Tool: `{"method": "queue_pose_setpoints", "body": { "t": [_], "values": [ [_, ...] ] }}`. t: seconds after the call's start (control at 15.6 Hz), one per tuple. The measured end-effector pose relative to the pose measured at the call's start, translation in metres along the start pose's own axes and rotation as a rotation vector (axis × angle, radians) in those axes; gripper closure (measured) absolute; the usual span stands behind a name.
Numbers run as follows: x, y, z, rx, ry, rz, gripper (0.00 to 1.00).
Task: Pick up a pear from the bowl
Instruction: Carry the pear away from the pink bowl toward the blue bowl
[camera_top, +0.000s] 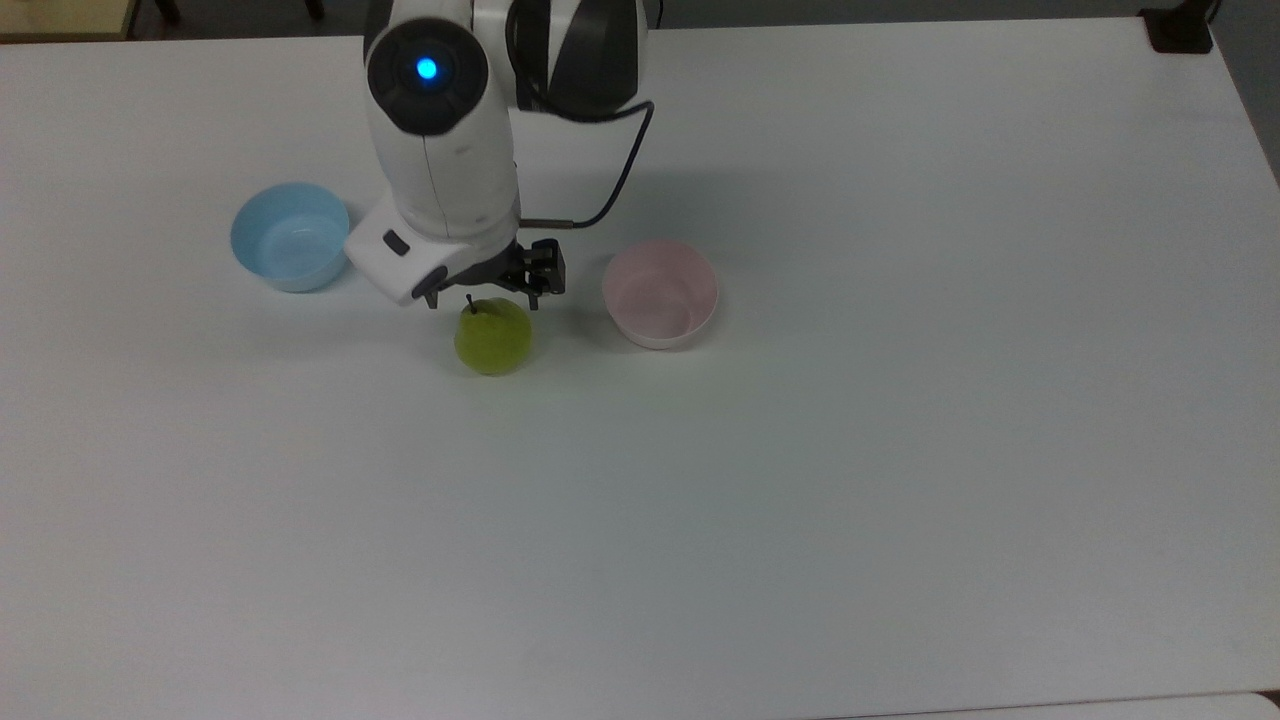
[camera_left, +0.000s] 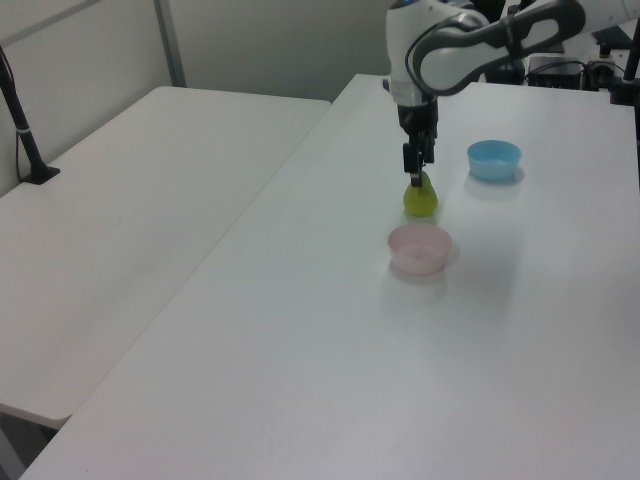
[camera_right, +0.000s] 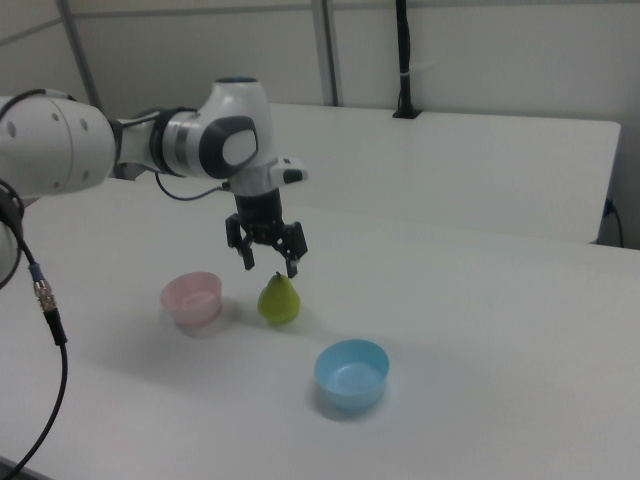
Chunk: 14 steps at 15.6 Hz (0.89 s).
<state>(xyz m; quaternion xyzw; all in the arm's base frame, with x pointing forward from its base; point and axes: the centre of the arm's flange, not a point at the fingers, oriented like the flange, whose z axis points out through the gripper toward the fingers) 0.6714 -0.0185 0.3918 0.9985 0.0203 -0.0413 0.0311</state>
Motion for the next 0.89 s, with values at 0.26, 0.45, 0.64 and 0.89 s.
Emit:
{"method": "queue_pose_setpoints", "body": {
  "t": [0.26, 0.45, 0.64, 0.89],
  "values": [
    [-0.029, 0.009, -0.07, 0.008, 0.017, 0.014, 0.0],
    [-0.051, 0.014, -0.113, 0.013, 0.042, 0.027, 0.0],
    [-0.063, 0.017, -0.133, 0.015, 0.059, 0.035, 0.0],
    [-0.065, 0.016, -0.134, 0.017, 0.057, 0.086, 0.0]
  ]
}}
